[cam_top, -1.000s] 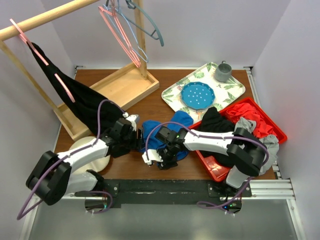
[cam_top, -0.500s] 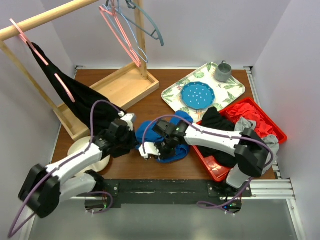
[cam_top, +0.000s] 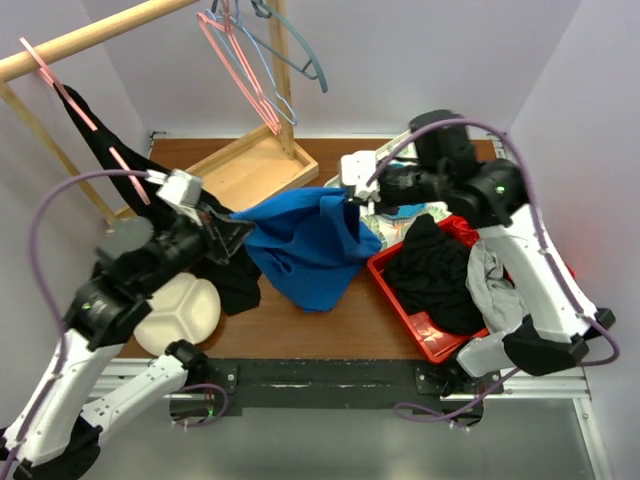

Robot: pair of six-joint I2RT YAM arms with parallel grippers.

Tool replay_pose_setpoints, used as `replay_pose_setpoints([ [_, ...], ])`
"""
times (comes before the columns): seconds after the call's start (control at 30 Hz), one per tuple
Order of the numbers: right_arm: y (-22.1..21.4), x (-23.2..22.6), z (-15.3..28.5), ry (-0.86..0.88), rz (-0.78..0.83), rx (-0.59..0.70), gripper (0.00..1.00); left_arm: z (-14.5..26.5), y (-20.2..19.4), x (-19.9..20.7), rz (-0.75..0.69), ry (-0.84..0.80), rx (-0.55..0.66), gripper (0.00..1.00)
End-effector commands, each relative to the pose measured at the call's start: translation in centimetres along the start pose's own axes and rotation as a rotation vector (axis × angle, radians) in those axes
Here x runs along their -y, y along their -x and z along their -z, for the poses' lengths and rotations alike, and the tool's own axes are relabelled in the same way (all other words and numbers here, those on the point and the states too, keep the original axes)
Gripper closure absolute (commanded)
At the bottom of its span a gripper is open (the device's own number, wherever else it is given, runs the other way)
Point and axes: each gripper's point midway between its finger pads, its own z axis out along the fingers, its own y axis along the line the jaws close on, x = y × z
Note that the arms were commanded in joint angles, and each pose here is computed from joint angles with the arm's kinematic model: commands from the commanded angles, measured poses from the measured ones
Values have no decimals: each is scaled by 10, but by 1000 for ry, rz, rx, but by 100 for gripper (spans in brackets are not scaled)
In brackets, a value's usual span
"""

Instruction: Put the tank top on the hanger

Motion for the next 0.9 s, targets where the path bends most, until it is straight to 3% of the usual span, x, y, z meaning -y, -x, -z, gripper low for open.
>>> replay_pose_setpoints([
  [0.0, 33, -8, 41, 3, -68, 117, 100, 24, 43, 38, -84, -141, 52, 100],
  [0.23, 51, -4, 67, -37, -132, 223, 100, 58, 93, 77, -128, -284, 208, 100],
  [0.4, 29, 7, 56, -59, -202, 194, 100, 42, 78, 73, -130, -290, 156, 100],
  [0.5, -11, 8, 36, -79, -261, 121, 100, 21, 47, 53, -109, -238, 100, 100],
  [0.7, -133, -26, -22, -81, -393, -59, 99, -28, -61, -7, -2, -77, -111, 99],
  [0.8, -178, -51, -49, -40, -467, -112, 93, -46, -139, -41, 63, 6, -265, 89],
  [0.87, -205, -63, -65, -24, -520, -153, 90, -54, -169, -52, 107, 33, -329, 80],
])
